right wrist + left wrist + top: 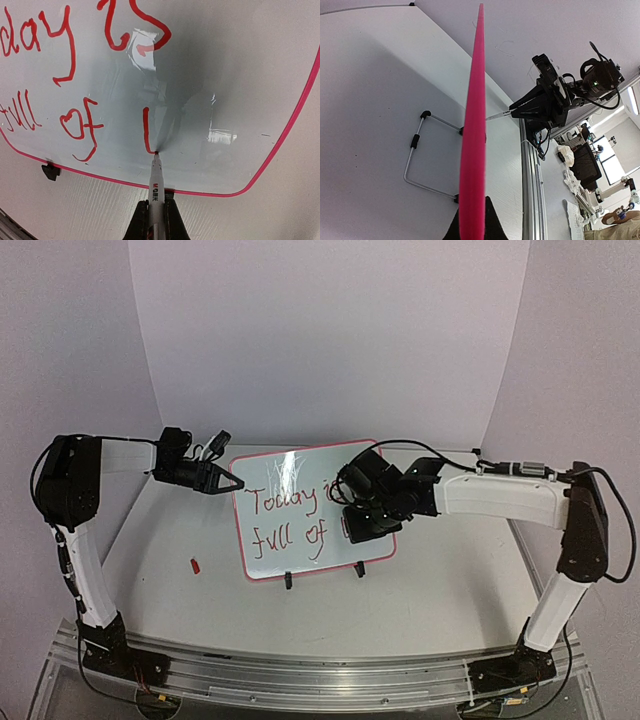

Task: Write a sentence on the whiteboard
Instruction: Write on the whiteboard with the whiteboard.

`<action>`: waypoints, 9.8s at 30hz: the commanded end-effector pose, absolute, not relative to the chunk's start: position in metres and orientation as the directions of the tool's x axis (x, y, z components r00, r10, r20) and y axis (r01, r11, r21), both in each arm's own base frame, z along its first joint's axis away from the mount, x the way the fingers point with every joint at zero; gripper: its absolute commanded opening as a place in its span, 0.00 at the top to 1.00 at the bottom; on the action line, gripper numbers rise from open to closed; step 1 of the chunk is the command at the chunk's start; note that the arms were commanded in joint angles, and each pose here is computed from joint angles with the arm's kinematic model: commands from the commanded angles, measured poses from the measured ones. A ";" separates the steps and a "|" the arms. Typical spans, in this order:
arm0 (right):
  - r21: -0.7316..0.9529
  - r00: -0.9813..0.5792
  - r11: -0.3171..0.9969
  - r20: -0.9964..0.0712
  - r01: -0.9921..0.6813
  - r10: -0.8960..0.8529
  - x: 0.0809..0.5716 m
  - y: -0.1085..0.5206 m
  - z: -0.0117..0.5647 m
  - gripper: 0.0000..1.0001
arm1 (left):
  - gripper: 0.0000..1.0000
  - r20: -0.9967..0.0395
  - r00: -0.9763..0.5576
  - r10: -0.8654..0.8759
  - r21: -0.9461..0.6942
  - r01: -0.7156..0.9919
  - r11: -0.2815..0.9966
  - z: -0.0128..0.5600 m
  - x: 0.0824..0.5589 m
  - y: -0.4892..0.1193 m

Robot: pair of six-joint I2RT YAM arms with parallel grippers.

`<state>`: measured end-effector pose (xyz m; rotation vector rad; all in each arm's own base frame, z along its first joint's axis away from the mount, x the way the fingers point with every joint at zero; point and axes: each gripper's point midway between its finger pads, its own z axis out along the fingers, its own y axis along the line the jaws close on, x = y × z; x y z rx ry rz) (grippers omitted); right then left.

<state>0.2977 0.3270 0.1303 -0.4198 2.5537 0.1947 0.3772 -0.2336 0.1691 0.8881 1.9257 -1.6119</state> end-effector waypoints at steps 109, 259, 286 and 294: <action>0.030 -0.747 0.961 -0.636 -0.275 -0.194 0.322 0.321 0.154 1.00 | 1.00 -0.734 -0.634 0.244 -0.615 0.773 0.158 0.142 0.379 -0.241; 0.014 -0.831 0.974 -0.523 -0.228 -0.187 0.311 0.295 0.125 1.00 | 1.00 -0.732 -0.635 0.248 -0.616 0.772 0.158 0.141 0.380 -0.243; 0.019 -0.766 0.970 -0.618 -0.241 -0.178 0.333 0.309 0.160 1.00 | 1.00 -0.728 -0.639 0.249 -0.621 0.768 0.157 0.139 0.379 -0.243; 0.014 -0.779 0.971 -0.599 -0.240 -0.184 0.329 0.306 0.150 1.00 | 1.00 -0.727 -0.640 0.249 -0.621 0.767 0.158 0.138 0.379 -0.243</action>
